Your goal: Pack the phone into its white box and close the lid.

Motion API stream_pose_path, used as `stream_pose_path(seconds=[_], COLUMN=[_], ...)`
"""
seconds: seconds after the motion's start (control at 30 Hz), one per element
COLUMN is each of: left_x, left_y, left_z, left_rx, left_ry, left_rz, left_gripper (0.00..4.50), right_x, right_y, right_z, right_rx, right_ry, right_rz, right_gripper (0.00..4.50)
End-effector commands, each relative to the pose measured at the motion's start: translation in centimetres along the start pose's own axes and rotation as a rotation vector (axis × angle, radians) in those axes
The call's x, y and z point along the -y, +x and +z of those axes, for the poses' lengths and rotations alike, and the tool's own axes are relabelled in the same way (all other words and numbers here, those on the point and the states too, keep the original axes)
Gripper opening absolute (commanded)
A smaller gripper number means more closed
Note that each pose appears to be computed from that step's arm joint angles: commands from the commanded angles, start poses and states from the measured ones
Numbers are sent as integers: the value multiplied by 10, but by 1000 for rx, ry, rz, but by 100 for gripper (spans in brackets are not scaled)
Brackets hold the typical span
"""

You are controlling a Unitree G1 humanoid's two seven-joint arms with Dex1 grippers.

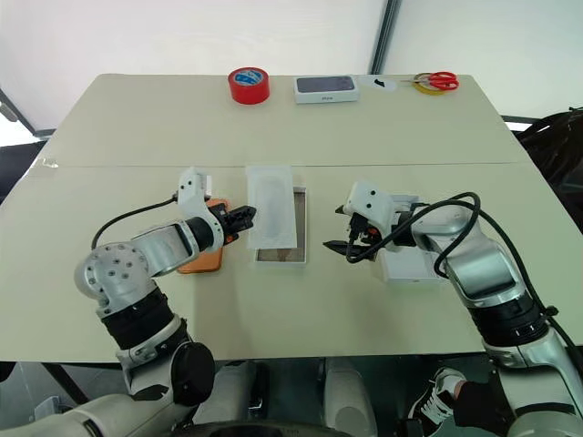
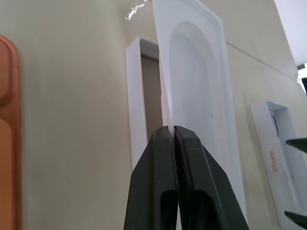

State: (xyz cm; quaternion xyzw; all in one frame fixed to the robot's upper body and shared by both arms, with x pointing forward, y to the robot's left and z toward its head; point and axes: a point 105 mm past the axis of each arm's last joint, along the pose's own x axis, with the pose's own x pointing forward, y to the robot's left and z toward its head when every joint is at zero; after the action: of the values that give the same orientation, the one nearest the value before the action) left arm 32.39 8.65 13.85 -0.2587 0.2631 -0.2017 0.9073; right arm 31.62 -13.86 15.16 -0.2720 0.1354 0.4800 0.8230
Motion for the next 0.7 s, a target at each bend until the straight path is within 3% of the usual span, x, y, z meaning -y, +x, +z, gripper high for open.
stream_pose_path(seconds=[0.03, 0.6, 0.7], left_x=[13, 17, 18], left_y=[4, 10, 8], left_z=[-9, -17, -14], left_rx=[-28, -76, -67], left_ry=[17, 45, 52], left_rz=[-28, -41, -48], left_gripper=[0, 0, 89], right_x=[8, 9, 8], right_y=[-9, -3, -2], right_z=[14, 15, 13], right_rx=[52, 63, 57], right_ry=[-26, -34, -35], right_rz=[-49, -65, -65], right_gripper=[388, 388, 394])
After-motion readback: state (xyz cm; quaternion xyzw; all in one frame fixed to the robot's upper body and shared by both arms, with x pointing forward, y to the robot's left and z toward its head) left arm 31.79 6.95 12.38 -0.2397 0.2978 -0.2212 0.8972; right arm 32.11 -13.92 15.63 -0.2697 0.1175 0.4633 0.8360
